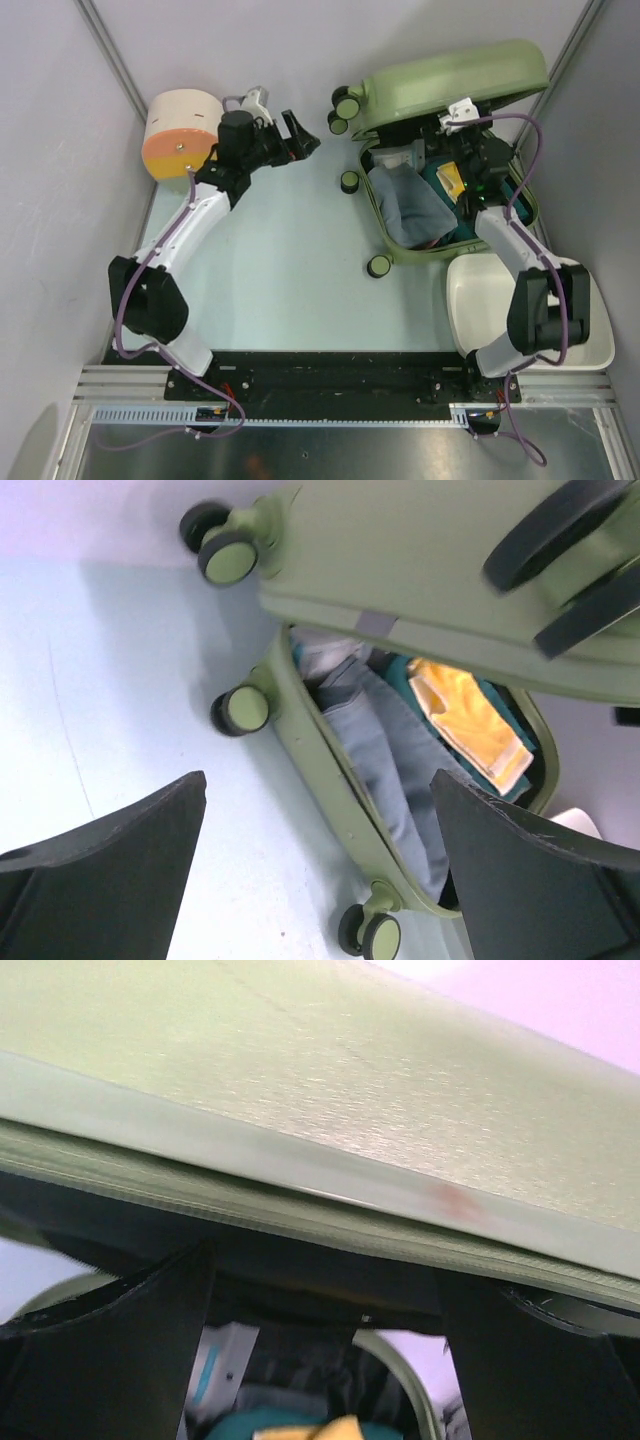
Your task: Open, take out, and arrange the luggage
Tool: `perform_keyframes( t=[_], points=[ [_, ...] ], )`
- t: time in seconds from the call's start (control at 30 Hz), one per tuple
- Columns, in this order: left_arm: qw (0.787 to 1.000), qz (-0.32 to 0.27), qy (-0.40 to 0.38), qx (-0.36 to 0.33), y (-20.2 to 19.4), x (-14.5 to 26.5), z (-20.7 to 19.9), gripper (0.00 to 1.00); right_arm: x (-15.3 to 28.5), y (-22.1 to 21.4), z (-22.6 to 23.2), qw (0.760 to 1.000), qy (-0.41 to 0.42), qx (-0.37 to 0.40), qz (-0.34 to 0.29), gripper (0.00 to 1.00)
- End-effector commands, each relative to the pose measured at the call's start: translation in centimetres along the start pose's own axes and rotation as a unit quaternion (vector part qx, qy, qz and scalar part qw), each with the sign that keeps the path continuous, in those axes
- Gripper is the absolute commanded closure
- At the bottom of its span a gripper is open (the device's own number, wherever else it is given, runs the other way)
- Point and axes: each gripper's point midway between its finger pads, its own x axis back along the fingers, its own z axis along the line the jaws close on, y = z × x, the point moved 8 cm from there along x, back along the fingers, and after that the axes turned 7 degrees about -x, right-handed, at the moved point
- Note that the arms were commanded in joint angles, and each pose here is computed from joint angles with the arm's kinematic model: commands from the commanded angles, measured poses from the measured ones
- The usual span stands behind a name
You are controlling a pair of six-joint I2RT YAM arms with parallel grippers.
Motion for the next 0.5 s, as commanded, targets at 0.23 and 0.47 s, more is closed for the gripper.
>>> perform_keyframes(
  t=[0.23, 0.47],
  points=[
    [0.991, 0.090, 0.056, 0.084, -9.4, -8.4, -0.9, 0.01, -8.3, 4.3, -2.4, 0.982, -0.092, 0.059, -0.153, 0.04],
    [0.987, 0.136, 0.031, 0.085, -14.2, -12.8, -3.5, 0.02, -13.0, 4.3, -4.3, 0.975, -0.124, 0.074, -0.169, 0.03]
  ],
)
